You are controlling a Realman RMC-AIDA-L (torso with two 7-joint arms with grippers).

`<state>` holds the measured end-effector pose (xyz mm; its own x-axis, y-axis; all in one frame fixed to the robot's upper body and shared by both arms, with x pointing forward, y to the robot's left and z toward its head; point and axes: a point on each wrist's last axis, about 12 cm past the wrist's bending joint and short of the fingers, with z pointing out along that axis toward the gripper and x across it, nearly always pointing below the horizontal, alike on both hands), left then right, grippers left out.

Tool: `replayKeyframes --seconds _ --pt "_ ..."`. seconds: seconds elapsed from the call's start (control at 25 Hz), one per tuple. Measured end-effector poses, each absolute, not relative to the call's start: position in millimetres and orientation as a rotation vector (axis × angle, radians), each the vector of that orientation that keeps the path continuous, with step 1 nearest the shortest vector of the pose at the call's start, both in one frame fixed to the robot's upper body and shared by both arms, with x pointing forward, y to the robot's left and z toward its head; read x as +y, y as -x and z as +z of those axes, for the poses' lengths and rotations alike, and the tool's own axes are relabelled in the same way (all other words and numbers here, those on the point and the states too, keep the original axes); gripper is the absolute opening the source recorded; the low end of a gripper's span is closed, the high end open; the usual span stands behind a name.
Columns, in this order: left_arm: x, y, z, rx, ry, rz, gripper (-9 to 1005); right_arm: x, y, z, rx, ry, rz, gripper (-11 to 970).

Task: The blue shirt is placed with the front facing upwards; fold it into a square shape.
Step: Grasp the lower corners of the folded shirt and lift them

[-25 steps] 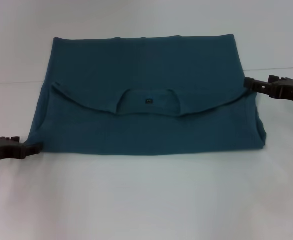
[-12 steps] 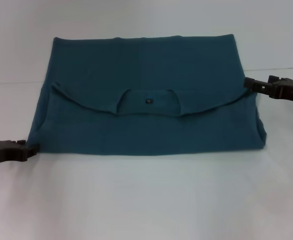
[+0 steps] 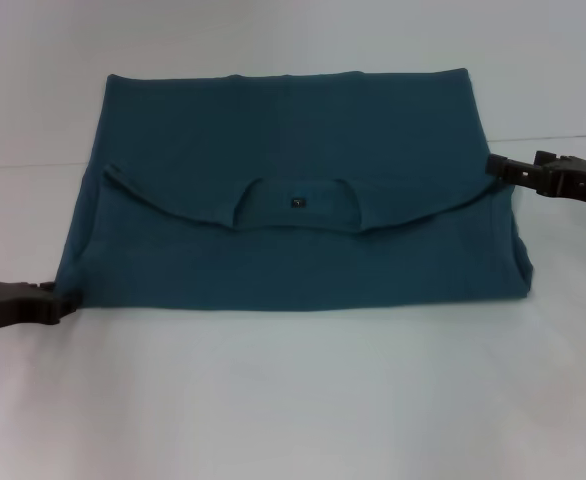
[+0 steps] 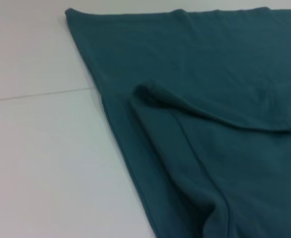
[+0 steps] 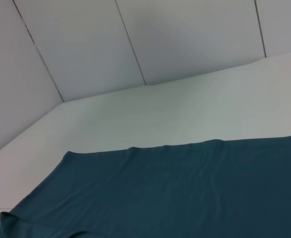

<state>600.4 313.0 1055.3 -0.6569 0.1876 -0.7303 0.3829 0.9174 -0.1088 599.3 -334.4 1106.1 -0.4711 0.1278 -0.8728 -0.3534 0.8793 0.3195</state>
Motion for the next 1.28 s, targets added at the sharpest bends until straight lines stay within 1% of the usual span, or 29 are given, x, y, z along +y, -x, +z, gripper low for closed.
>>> replayKeyframes --seconds 0.2,0.44,0.68,1.0,1.28 --pt "310.6 -603.6 1052.5 2.322 -0.439 -0.295 278 -334.3 -599.0 1105.9 1.986 0.166 0.570 941" --pt "313.9 -602.5 1052.5 2.323 -0.424 -0.287 210 -334.2 -598.7 1105.8 1.987 0.166 0.573 939" --pt "316.7 -601.1 1053.8 2.315 -0.417 -0.283 70 -335.4 -596.6 1104.3 2.026 0.176 0.572 936" --pt "314.5 -600.7 1058.1 2.292 -0.415 -0.279 69 -350.8 -584.7 1104.0 2.140 0.199 0.544 918" --pt "311.8 -601.3 1062.5 2.264 -0.395 -0.301 69 -358.1 -575.7 1123.5 2.251 0.219 0.543 903"
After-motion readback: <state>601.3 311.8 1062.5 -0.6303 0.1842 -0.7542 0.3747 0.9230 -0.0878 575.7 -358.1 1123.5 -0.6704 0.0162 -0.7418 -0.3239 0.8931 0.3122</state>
